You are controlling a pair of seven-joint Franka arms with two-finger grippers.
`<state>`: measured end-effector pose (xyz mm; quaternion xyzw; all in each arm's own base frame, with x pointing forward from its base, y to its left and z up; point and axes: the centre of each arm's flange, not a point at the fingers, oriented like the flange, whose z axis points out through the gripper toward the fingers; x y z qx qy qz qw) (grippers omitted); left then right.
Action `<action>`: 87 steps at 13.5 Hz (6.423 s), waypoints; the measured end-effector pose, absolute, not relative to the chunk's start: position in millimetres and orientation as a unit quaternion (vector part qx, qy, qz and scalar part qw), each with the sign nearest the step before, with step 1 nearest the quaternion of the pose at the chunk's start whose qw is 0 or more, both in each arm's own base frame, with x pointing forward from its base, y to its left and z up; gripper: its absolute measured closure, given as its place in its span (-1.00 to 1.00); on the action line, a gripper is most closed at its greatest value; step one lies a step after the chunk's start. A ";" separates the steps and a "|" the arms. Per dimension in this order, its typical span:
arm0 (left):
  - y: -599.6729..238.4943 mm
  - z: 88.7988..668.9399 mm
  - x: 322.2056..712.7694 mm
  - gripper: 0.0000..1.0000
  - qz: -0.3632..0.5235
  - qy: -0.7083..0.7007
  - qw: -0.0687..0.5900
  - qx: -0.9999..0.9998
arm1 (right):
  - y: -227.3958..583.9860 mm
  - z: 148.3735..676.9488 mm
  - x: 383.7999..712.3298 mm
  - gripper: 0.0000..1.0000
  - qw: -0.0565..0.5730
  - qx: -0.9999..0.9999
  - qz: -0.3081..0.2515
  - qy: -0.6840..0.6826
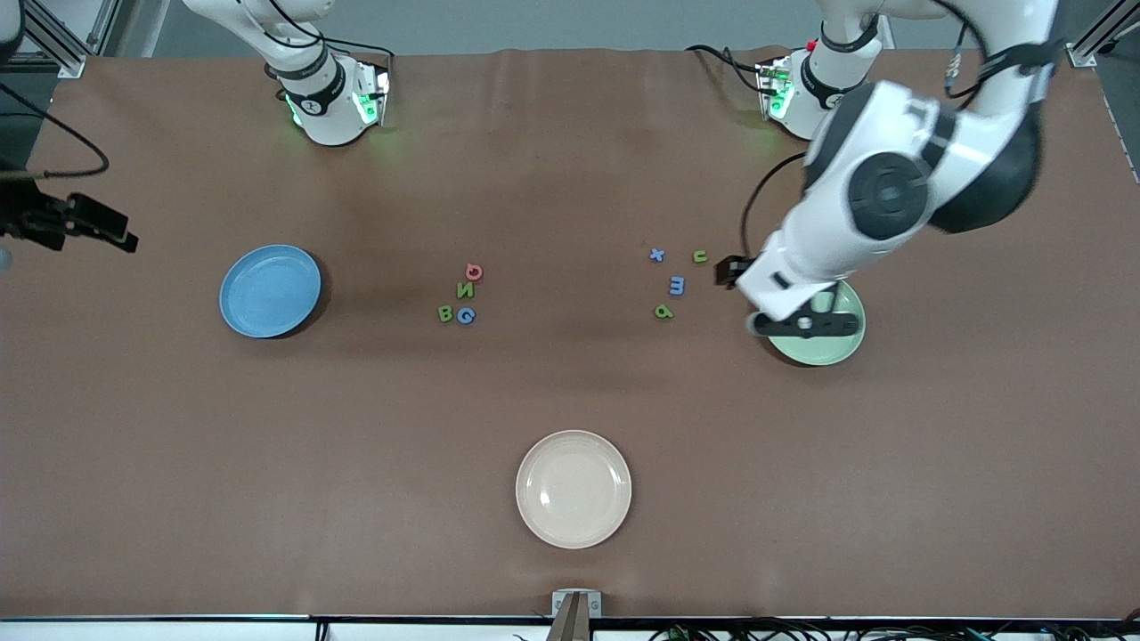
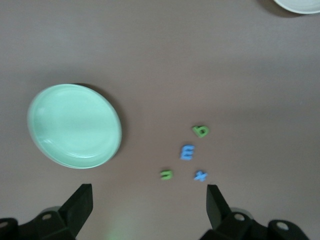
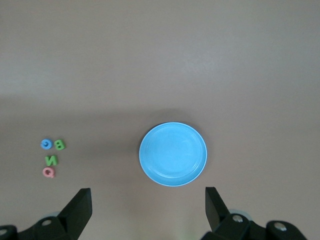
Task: Sort uppercase to blue plate, lowercase to green plate
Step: 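Reach the left gripper to the green n while the right gripper reaches letters, then grasp the green n with the left gripper while the right gripper grasps B, then place the n on the green plate while the right gripper places B, then grasp the blue m with the left gripper while the right gripper grasps C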
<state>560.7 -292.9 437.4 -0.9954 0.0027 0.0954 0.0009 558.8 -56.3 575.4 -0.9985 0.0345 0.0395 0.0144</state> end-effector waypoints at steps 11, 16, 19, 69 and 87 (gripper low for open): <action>-365.3 276.5 493.4 -1.00 0.045 -0.007 -0.029 -0.999 | 29.6 436.4 607.3 -1.00 -0.034 -0.940 0.098 0.326; -356.0 226.9 481.4 -0.93 0.040 0.004 -0.019 -0.999 | 130.6 365.6 580.0 -1.00 -0.022 -0.886 0.084 0.456; -356.4 209.4 481.5 -0.83 0.038 0.002 -0.023 -0.999 | 179.9 320.5 551.5 -0.99 -0.003 -0.866 0.057 0.497; -86.4 203.5 463.4 0.29 0.050 0.088 0.018 -0.995 | -23.1 283.4 508.5 0.18 -0.120 -0.939 0.143 0.288; -284.5 235.2 429.7 -0.87 0.006 0.019 -0.025 -0.999 | 254.3 239.6 492.6 -0.95 0.016 -0.901 0.034 0.432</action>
